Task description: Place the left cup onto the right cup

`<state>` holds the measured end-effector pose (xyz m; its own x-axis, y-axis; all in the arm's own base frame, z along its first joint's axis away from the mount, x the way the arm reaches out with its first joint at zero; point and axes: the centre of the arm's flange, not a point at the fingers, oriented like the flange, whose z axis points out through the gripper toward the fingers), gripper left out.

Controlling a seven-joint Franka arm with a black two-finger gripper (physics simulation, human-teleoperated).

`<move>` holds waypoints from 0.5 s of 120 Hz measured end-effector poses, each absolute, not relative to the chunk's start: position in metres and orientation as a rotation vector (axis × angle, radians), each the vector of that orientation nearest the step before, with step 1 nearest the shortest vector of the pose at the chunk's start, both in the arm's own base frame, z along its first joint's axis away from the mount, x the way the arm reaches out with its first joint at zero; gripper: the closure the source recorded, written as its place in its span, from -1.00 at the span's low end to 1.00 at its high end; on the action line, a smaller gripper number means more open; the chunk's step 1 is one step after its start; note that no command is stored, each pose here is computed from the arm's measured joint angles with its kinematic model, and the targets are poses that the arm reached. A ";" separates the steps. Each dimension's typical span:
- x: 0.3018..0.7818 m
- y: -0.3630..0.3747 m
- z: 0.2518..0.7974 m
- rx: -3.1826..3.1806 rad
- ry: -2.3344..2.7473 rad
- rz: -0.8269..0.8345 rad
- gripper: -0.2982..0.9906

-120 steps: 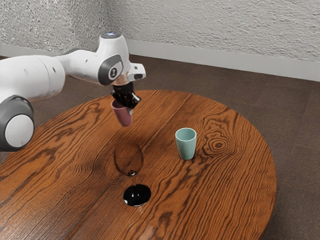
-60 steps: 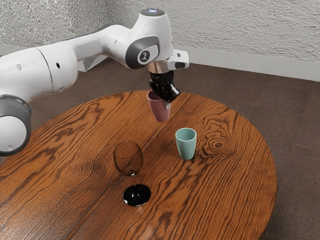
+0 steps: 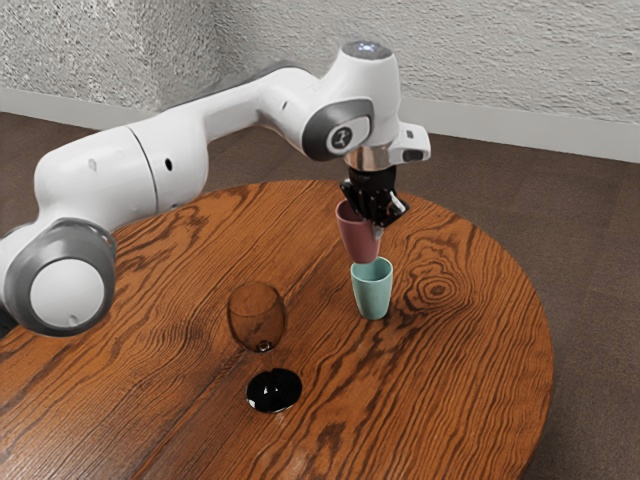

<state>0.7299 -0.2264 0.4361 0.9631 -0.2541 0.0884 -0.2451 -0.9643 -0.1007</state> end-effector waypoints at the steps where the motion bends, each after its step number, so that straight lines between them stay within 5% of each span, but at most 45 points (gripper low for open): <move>1: 0.730 -0.227 0.436 -3.024 0.384 -0.154 0.68; 60: 0.731 -0.236 0.419 -3.022 0.296 -0.137 0.68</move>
